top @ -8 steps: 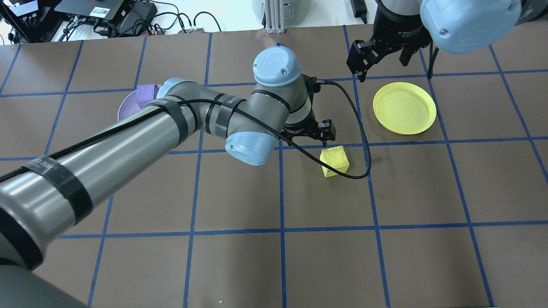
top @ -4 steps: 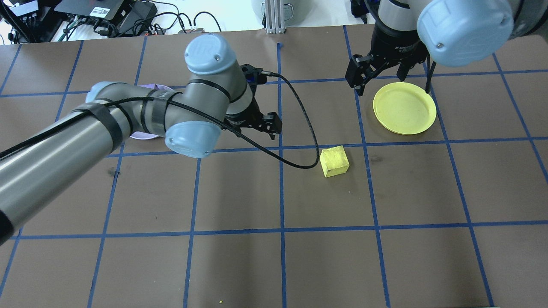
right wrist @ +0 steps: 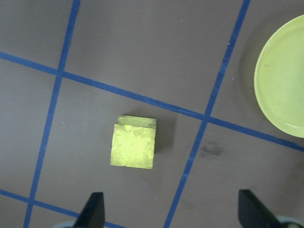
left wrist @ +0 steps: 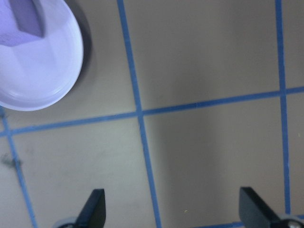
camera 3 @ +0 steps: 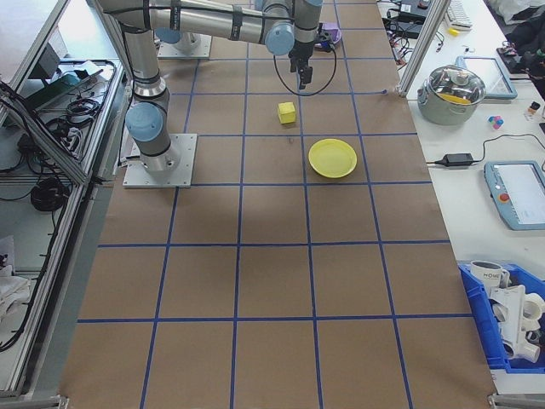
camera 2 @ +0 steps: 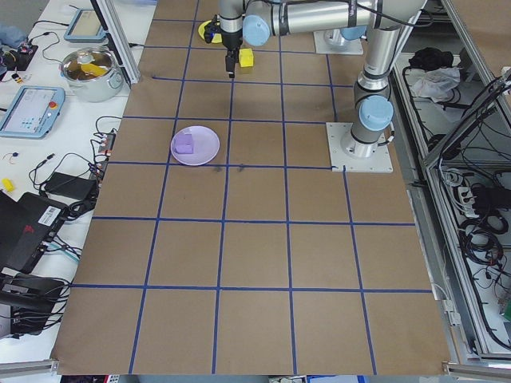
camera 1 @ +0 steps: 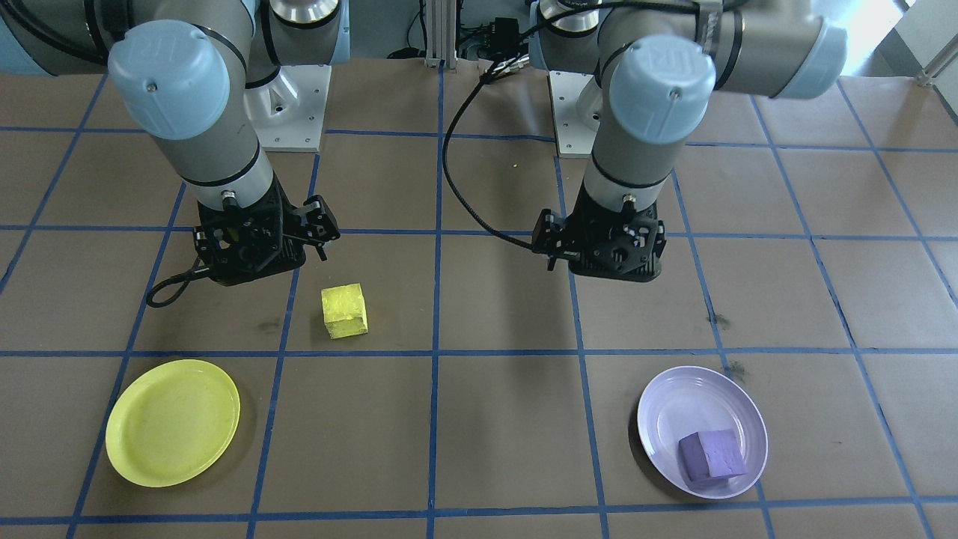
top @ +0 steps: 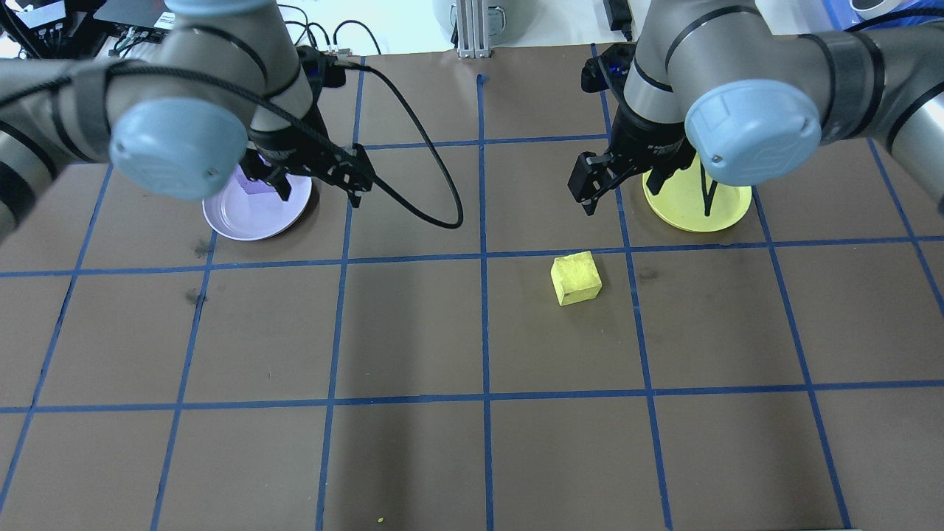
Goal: Sort blocks by color into plates
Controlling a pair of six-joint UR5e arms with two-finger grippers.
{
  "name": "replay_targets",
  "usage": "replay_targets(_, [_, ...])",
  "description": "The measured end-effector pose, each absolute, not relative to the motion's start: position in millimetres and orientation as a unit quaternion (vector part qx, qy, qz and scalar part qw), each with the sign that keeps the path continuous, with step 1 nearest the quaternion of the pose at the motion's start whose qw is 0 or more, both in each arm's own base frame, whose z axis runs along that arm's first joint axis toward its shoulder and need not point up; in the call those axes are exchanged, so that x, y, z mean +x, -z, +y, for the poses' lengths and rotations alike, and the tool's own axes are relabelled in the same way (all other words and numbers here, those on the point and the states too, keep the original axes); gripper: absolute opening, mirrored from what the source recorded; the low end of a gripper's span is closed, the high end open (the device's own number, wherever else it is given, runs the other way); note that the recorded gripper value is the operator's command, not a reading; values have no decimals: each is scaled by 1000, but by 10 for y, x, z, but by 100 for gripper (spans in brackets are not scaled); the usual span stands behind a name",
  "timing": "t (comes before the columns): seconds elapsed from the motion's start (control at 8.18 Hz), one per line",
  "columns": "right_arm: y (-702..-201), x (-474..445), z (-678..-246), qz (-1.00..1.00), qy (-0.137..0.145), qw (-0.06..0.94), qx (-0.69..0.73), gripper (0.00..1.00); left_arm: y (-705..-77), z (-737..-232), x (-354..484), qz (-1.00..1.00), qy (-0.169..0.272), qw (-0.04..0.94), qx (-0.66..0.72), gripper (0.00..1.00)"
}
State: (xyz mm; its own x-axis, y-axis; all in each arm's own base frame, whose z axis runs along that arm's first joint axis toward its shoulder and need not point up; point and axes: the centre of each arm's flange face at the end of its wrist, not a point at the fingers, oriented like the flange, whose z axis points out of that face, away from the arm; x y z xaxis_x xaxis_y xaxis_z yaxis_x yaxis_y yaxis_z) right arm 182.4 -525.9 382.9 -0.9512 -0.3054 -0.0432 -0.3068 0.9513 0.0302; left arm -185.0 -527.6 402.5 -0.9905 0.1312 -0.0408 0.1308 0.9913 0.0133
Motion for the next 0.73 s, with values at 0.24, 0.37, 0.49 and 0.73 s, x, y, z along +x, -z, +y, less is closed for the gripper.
replay_targets(0.24, [-3397, 1884, -5149, 987, -32, 50, -152, 100, -5193, -5096, -1756, 998, 0, 32, 60, 100])
replay_targets(0.37, [-3166, 1891, -5120, 986, -40, 54, -153, 100, -5575, -5001, -1738, 998, 15, 28, 57, 100])
replay_targets(0.49, [-2960, 1893, -5114, 985, -52, 56, -153, 100, -5816, -4928, -1704, 998, 33, 15, 54, 100])
replay_targets(0.73, [-2580, 1902, -5165, 984, -80, 59, -149, 100, -6069, -4895, -1484, 998, 57, -1, 33, 100])
